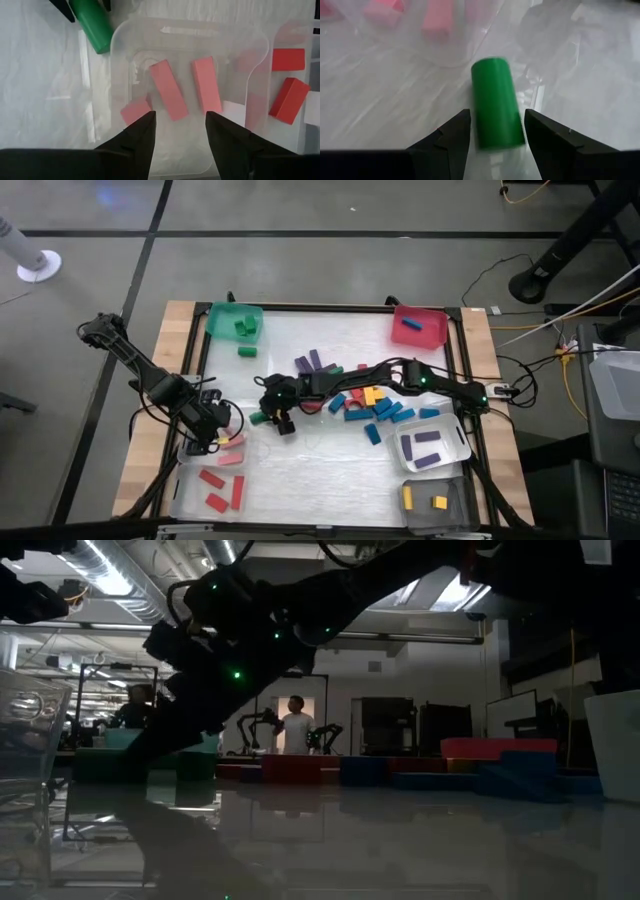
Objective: Sort blocks
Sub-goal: Put the green block into the green bin
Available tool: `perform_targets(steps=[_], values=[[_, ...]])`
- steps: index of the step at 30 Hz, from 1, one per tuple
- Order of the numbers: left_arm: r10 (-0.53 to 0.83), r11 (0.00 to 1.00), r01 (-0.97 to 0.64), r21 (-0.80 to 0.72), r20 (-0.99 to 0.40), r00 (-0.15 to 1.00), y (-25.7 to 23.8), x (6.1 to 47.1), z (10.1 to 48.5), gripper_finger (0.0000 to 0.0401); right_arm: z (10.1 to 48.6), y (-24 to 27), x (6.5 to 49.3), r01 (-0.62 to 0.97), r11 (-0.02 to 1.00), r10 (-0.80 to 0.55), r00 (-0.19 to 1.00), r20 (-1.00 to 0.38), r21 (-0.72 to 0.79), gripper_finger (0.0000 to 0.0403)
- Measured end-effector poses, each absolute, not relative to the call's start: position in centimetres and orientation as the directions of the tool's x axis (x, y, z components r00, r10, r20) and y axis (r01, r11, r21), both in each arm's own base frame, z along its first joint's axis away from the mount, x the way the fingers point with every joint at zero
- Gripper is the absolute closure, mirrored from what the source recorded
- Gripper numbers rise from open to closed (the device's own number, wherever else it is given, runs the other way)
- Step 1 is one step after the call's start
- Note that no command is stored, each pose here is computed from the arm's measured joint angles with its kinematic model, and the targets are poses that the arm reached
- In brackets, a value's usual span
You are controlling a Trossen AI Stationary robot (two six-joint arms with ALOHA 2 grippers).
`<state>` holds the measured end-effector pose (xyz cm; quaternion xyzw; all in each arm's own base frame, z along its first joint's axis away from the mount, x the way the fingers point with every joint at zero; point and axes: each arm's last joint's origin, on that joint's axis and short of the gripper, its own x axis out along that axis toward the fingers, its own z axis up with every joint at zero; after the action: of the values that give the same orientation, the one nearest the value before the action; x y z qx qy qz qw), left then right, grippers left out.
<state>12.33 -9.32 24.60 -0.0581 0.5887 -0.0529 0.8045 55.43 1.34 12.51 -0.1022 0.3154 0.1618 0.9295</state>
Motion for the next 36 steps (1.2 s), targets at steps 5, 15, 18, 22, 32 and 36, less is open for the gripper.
perform_targets(steps=[5,15,18,22,32,36], values=[[-0.153,0.988,0.015,-0.156,-0.941,0.301,-9.3,12.3,24.6,0.0239,11.9,1.3,55.5,-0.363,0.928,0.237,0.745,-0.624,-0.081,0.0217],[-0.151,0.988,0.02,-0.152,-0.942,0.3,-9.3,12.3,24.6,0.0239,11.8,1.4,55.5,-0.347,0.936,0.237,0.746,-0.623,-0.059,0.0223],[-0.15,0.988,0.012,-0.153,-0.942,0.301,-9.3,12.3,24.6,0.0239,11.8,1.4,55.5,-0.346,0.937,0.237,0.746,-0.623,-0.058,0.0245],[-0.15,0.985,-0.032,-0.167,-0.942,0.301,-9.3,12.3,24.6,0.0239,13.1,1.4,56.0,-0.327,0.944,0.237,0.744,-0.625,-0.032,0.0274],[-0.154,0.967,-0.15,-0.208,-0.94,0.306,-9.3,12.3,24.6,0.0239,20.6,-1.2,56.9,-0.274,0.956,0.168,0.802,-0.574,-0.103,0.0249],[-0.173,0.955,-0.175,-0.24,-0.928,0.329,-9.5,12.6,24.7,0.0239,22.0,-4.0,56.5,-0.223,0.968,0.125,0.831,-0.542,-0.117,0.0261]])
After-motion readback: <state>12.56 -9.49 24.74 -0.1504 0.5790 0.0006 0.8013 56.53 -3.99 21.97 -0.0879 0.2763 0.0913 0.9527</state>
